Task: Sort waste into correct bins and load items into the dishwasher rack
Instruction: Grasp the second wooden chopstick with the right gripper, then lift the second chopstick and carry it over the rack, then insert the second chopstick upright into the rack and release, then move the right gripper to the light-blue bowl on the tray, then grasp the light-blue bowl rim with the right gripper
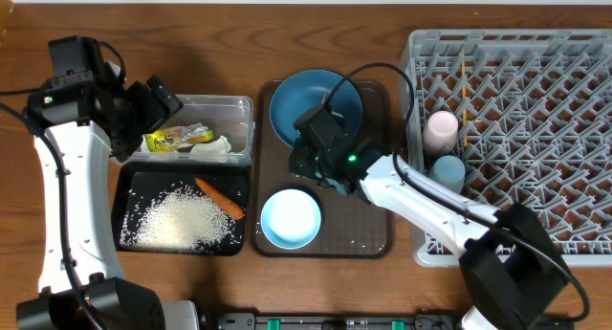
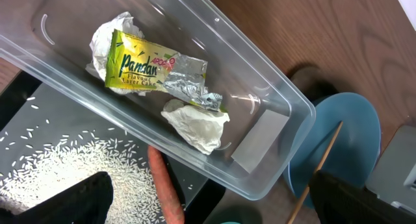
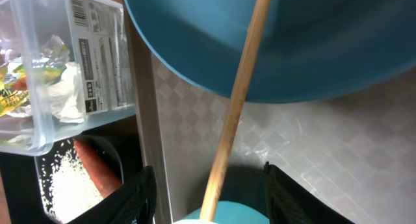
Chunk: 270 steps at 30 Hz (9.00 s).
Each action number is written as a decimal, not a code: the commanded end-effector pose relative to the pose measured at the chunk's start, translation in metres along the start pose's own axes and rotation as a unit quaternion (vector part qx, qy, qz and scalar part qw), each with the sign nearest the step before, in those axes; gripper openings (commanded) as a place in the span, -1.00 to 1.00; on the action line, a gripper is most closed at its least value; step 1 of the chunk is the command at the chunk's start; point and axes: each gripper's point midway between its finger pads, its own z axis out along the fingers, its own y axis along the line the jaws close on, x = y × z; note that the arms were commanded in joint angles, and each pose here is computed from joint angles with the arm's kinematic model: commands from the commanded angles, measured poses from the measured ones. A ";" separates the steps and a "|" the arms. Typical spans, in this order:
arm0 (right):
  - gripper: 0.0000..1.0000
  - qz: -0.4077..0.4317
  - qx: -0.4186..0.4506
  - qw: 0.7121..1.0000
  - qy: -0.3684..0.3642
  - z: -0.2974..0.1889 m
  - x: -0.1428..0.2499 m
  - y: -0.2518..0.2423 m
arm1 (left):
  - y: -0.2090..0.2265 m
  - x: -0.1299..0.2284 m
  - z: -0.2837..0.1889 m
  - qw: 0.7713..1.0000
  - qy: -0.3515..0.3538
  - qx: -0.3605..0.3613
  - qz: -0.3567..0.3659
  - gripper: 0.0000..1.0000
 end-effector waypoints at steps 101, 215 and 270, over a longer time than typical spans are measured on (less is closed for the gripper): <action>-0.98 -0.213 0.267 0.940 -0.011 -0.188 -0.141 -0.298 | 0.003 -0.001 -0.001 1.000 -0.002 -0.005 0.005 0.96; -0.22 -0.476 -0.005 0.868 0.140 -0.001 0.161 0.019 | 0.003 -0.001 -0.001 1.000 -0.002 -0.005 0.005 0.96; -0.58 -0.483 0.007 0.863 0.149 0.005 0.172 0.002 | 0.003 -0.001 -0.001 1.000 -0.002 -0.005 0.005 0.96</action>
